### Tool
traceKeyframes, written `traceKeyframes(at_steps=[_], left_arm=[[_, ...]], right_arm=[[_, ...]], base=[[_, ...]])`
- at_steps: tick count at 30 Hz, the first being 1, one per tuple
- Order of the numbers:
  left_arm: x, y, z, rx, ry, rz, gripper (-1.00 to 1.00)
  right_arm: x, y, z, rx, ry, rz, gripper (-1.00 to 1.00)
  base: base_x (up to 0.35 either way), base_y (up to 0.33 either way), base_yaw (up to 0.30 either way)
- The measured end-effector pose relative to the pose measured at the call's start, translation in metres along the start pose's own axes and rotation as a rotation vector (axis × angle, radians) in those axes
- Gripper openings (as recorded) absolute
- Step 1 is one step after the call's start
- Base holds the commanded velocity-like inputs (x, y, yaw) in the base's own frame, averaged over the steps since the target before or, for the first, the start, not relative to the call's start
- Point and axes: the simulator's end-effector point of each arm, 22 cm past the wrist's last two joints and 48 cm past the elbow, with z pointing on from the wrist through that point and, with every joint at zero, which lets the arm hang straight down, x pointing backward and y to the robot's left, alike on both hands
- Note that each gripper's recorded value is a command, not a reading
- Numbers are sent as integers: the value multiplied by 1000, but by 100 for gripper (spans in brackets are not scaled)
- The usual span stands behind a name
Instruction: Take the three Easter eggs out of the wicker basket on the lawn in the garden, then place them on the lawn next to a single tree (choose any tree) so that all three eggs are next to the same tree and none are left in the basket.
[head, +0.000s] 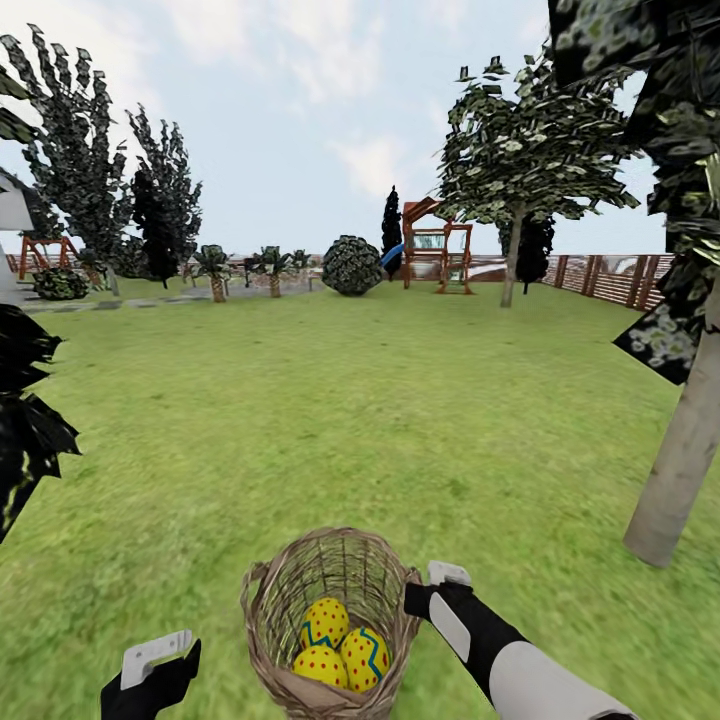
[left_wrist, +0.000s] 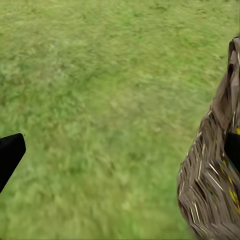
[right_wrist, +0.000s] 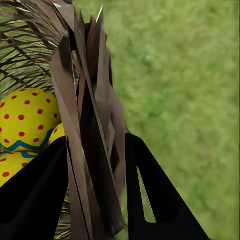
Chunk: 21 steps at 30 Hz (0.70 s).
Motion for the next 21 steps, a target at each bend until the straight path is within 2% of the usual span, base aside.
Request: traceKeyframes(at_steps=[6,21], left_arm=[[0,0,0,0,0,1,100],[0,-1,0,1,0,3,100]], right_arm=[[-1,0,0,0,-1,-2,-100],[-1,0,0,-1,-2,-1,-100]], base=[[323,-136,-177],[316,-130,-7]])
